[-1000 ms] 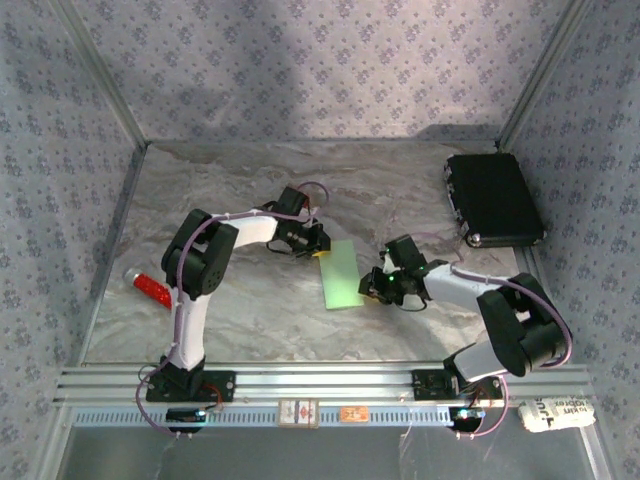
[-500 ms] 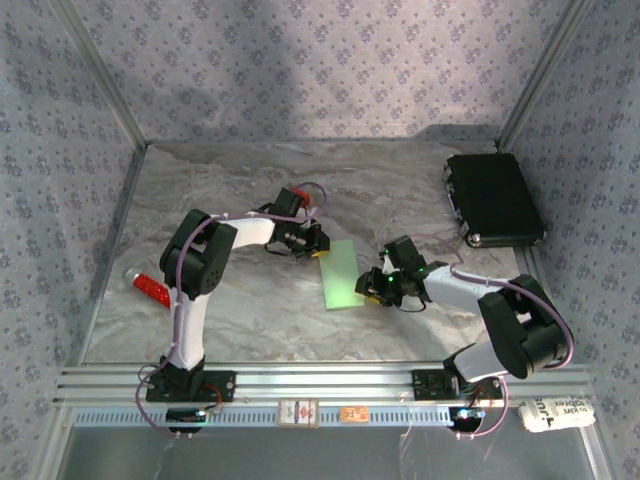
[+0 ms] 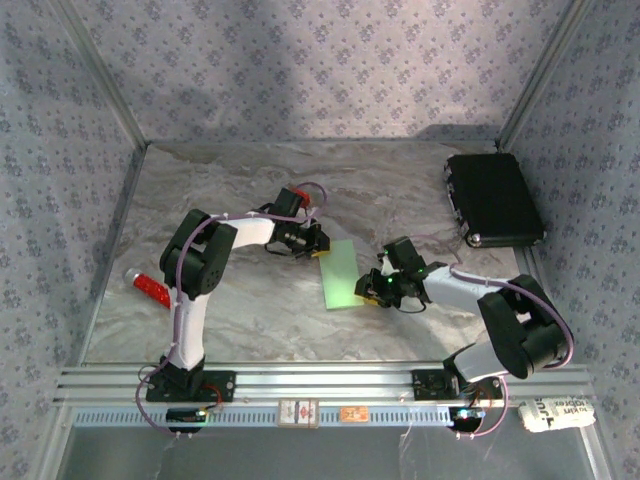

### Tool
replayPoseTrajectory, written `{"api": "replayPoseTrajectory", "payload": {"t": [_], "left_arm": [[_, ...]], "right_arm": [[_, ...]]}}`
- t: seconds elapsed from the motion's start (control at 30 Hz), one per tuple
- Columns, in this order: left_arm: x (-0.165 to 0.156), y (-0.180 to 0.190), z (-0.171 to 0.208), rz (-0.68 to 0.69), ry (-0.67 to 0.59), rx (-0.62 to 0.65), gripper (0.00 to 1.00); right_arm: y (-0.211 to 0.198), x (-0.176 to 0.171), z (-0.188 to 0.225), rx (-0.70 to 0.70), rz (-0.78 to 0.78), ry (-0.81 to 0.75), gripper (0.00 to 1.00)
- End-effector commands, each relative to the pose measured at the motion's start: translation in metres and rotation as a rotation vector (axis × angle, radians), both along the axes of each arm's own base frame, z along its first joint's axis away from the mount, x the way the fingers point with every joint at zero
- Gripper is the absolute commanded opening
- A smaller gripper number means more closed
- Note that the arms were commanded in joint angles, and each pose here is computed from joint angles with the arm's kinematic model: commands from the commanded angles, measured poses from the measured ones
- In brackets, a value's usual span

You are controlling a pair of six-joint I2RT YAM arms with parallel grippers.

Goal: Fold a paper plane with a square sheet of paper (pick it up from the middle)
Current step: Fold the triangle a second time at the center of the table.

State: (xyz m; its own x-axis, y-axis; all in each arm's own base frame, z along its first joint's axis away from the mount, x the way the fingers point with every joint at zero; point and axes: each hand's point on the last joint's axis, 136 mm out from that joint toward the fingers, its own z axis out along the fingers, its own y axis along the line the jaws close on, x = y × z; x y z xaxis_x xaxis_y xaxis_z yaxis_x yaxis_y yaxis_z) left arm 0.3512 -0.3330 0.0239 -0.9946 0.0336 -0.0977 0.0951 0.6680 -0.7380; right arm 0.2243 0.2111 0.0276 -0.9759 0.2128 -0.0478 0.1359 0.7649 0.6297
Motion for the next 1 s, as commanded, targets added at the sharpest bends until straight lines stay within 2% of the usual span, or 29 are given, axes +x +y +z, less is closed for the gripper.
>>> {"api": "replayPoseTrajectory", "payload": {"t": [0.0, 0.4, 0.67, 0.97], "left_arm": [[-0.012, 0.014, -0.028, 0.02, 0.08, 0.067, 0.11], [-0.009, 0.01, -0.024, 0.011, 0.076, 0.049, 0.11], [-0.008, 0.005, -0.021, -0.016, 0.054, 0.022, 0.11], [-0.007, 0.004, -0.019, -0.036, 0.038, 0.026, 0.11]], "right_arm": [[0.002, -0.006, -0.003, 0.01, 0.003, 0.032, 0.33], [0.016, 0.01, 0.013, 0.08, 0.0, -0.016, 0.34], [0.026, 0.029, 0.026, 0.148, 0.003, -0.079, 0.41], [0.029, 0.05, 0.031, 0.212, 0.027, -0.106, 0.42]]}}
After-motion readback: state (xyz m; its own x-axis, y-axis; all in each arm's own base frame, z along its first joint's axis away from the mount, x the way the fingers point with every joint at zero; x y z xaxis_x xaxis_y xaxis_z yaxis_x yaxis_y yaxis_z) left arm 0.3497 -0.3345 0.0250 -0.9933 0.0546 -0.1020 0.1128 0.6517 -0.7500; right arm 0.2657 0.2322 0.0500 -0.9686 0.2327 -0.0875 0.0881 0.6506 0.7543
